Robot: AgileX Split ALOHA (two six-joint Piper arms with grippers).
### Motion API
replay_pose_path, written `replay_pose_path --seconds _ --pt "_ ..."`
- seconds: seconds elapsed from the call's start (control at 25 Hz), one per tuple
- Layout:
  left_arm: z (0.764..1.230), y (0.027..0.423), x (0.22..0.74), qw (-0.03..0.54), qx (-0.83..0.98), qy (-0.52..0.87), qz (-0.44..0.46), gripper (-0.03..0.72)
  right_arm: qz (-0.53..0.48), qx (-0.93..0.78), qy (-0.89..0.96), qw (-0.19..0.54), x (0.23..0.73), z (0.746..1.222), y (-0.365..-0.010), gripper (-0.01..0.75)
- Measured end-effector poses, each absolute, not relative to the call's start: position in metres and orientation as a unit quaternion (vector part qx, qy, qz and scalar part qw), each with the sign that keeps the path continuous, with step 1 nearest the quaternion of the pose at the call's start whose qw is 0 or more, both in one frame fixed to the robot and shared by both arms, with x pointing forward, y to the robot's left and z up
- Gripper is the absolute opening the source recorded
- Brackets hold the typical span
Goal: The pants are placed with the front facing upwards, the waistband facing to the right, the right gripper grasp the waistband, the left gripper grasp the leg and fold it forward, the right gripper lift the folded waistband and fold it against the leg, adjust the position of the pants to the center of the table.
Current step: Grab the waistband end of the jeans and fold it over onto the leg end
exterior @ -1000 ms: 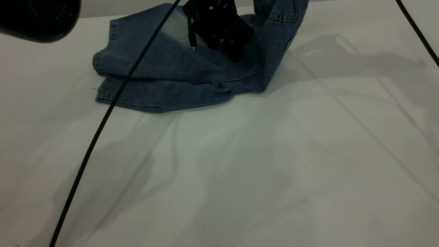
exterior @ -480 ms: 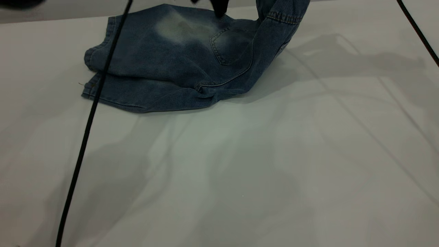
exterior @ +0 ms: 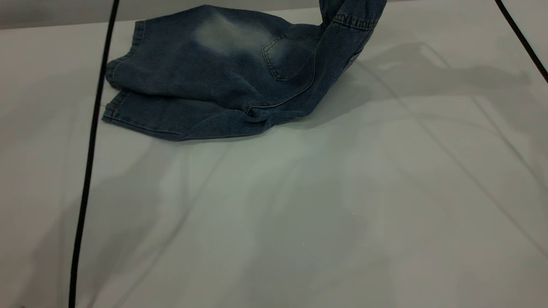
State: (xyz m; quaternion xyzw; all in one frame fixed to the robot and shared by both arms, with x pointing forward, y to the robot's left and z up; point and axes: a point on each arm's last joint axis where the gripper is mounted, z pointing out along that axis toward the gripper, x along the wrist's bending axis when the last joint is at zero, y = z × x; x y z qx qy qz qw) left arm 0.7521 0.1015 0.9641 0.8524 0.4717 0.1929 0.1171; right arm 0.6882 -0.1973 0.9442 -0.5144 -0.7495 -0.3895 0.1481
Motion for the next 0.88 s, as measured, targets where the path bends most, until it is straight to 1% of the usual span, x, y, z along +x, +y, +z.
replay_pose_path --seconds 0.12,0.32,0.56,0.68,0.88 --pt "0.953 0.113 0.753 0.110 0.852 0.484 0.166 0.514 -0.389 -0.514 -0.750 0.148 0.688 0.944 -0.197 0.112" --pt "0.929 0.125 0.752 0.076 0.855 0.493 0.141 0.514 -0.388 -0.514 -0.751 0.147 0.688 0.944 -0.197 0.112" --pt "0.915 0.127 0.748 0.056 0.859 0.492 0.126 0.514 -0.387 -0.514 -0.751 0.147 0.688 0.944 -0.198 0.112" --pt "0.897 0.128 0.745 0.036 0.864 0.489 0.111 0.514 -0.387 -0.514 -0.751 0.146 0.688 0.944 -0.198 0.112" --pt "0.875 0.129 0.744 0.018 0.874 0.476 0.098 0.514 -0.387 -0.514 -0.751 0.147 0.688 0.944 -0.198 0.112"
